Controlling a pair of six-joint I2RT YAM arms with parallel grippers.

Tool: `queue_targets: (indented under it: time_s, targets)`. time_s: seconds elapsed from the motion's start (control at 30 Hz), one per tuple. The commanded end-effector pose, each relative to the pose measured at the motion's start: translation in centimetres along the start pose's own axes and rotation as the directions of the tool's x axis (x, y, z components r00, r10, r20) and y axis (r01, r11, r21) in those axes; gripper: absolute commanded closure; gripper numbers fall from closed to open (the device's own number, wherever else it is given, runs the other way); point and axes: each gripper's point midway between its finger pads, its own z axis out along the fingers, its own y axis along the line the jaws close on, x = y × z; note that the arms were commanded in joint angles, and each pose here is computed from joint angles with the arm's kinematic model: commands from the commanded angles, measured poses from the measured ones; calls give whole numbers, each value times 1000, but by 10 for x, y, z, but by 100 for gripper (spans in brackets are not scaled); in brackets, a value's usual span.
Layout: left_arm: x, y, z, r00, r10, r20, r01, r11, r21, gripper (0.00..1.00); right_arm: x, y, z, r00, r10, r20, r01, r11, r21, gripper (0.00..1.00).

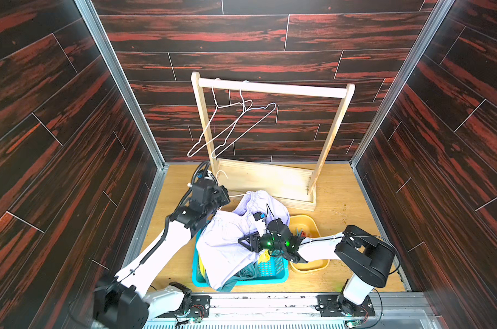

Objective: Remove the clothespins securing shorts to the hanger
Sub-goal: Pick up the basket.

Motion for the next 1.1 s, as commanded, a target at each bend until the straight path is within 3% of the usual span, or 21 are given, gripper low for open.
queue_targets:
  time_s: [0.0,0.1,0.4,0.63,0.77,0.97,1.07]
  targets:
    - [-39,-41,-38,973,120,196,-149,978,145,100,6,13,-14,996,-83,-10,84,996,12,36]
    - [-49,-57,-61,942,194,274,-248,952,179,100,-16,32,-33,983,-171,61,169,985,44,29]
    - [-70,-104,-110,793,394,465,-530,823,206,100,-89,77,-132,866,-397,304,331,911,246,27]
    - [-79,-139,-128,678,458,575,-674,699,238,100,-144,96,-181,796,-512,322,349,824,447,21]
    - [-84,-155,-135,625,476,618,-728,640,244,100,-184,112,-206,767,-525,370,288,796,533,8]
    - [-88,-174,-148,590,453,668,-765,577,285,100,-223,133,-228,760,-502,412,220,796,564,5]
    - [-91,-180,-157,591,422,687,-763,569,308,100,-233,135,-232,767,-490,415,199,796,572,6]
